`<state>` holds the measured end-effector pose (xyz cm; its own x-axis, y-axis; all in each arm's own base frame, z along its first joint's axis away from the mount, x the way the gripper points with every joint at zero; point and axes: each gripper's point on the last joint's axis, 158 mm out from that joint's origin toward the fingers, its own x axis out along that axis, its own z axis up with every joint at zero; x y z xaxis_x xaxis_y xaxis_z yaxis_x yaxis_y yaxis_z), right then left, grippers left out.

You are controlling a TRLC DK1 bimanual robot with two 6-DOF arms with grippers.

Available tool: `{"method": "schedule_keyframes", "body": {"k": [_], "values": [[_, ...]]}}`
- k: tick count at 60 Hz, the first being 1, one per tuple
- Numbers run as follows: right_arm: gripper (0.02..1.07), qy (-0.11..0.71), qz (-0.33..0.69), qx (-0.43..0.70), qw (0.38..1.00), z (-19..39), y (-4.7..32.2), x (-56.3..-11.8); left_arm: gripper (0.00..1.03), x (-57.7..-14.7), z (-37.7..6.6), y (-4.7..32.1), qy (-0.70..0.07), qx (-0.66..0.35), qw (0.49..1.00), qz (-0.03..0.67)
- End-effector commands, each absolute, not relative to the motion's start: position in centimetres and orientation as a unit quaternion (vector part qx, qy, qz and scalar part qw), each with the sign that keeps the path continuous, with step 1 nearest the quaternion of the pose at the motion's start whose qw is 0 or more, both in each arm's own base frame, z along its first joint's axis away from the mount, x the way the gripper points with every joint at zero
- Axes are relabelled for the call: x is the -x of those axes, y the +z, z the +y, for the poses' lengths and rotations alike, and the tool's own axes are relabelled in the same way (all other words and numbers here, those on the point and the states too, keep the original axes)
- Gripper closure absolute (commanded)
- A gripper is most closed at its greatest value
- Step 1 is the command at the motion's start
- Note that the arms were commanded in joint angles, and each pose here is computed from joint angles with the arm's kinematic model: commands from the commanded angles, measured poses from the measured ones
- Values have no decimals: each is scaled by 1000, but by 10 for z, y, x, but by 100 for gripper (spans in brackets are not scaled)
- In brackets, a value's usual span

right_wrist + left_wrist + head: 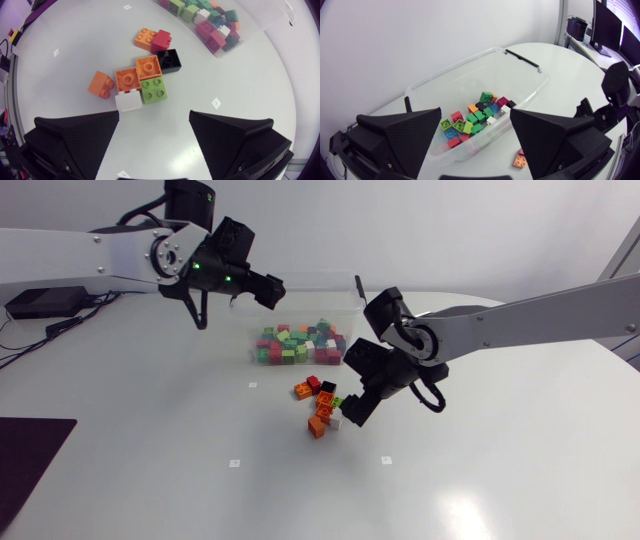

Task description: Place the duplo bricks in the container

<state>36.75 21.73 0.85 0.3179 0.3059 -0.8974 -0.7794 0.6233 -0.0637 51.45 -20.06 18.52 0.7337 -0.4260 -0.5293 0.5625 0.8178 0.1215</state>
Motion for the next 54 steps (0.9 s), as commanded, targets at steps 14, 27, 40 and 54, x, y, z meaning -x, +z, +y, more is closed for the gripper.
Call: {"method": "schedule_keyframes", "body": {"k": [14, 27, 40, 54], "values": [[7, 397, 465, 289, 737, 240, -11, -349, 6, -430, -189, 151, -340, -219, 865, 298], [16, 404, 466, 301, 727, 247, -19, -354, 6, -402, -188, 114, -374, -248, 828, 335], [29, 410, 462, 310, 723, 249, -19, -358, 6, -391, -194, 84, -399, -267, 800, 361], [51, 420, 471, 318, 708, 253, -30, -348, 6, -388, -202, 57, -413, -273, 780, 383]]}}
